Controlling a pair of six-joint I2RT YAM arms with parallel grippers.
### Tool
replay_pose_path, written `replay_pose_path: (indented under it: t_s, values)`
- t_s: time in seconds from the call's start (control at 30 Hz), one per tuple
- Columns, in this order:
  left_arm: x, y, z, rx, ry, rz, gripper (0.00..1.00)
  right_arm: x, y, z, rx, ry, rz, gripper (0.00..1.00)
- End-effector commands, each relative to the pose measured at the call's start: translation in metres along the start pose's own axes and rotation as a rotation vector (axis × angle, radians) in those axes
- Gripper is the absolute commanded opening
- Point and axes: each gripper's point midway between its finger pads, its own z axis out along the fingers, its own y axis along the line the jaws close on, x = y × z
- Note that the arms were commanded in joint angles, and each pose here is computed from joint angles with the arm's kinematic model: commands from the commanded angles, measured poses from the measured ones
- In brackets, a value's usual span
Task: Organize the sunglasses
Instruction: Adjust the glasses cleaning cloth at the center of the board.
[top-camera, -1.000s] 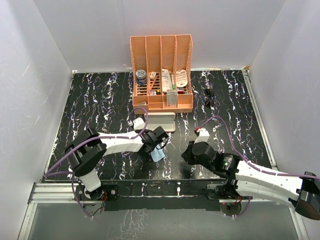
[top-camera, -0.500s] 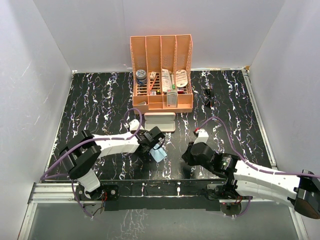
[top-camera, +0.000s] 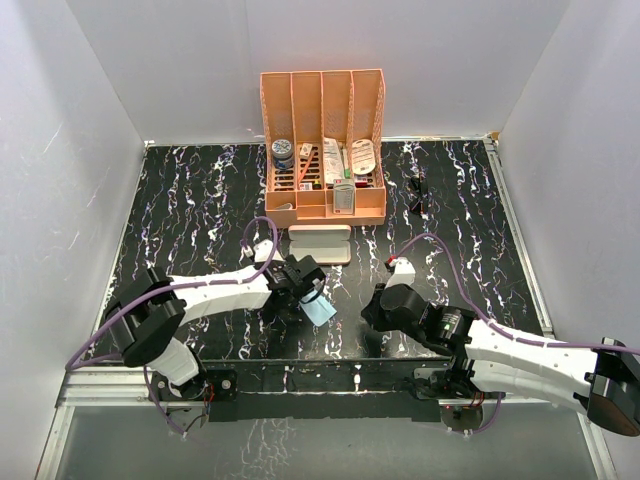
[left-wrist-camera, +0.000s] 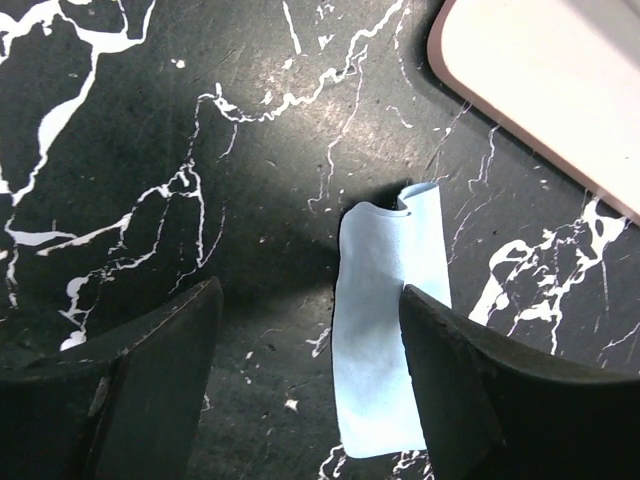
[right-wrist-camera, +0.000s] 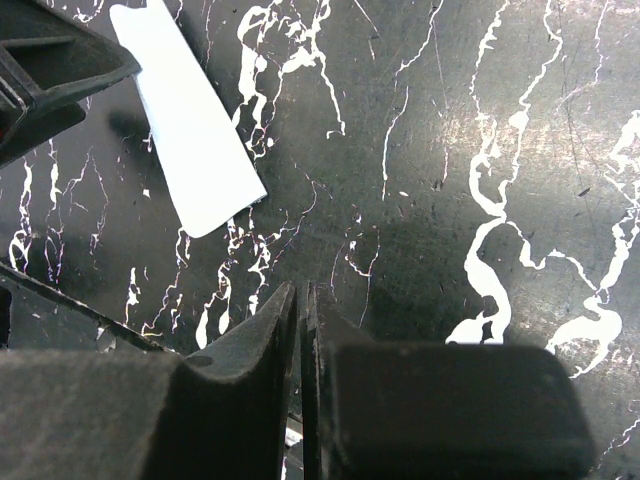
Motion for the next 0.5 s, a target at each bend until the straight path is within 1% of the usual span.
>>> replay_pose_path:
  t_s: [0.0, 0.1, 0.2, 0.27, 0.4, 0.47]
  values:
    - [-0.006, 0.016, -0.012, -0.023, -0.011, 0.090, 0.70, -0.008, 0.008, 0.002, -0.034, -0.039, 0.017, 0.06]
    - [-0.004, 0.020, -0.012, -0.027, -0.006, 0.115, 0.75, -0.009, 0.009, 0.002, -0.038, -0.043, 0.016, 0.06]
    - [-0.005, 0.026, -0.010, -0.044, -0.012, 0.118, 0.78, -0.010, 0.010, 0.002, -0.041, -0.044, 0.017, 0.06]
    - [-0.005, 0.024, -0.011, -0.029, -0.010, 0.117, 0.81, -0.010, 0.011, 0.002, -0.041, -0.040, 0.016, 0.06]
    - [-0.006, 0.019, -0.013, 0.004, -0.016, 0.129, 0.84, -0.008, 0.011, 0.002, -0.042, -0.036, 0.016, 0.06]
    - [-0.009, 0.015, -0.013, 0.021, -0.025, 0.123, 0.88, -0.008, 0.011, 0.002, -0.043, -0.035, 0.017, 0.06]
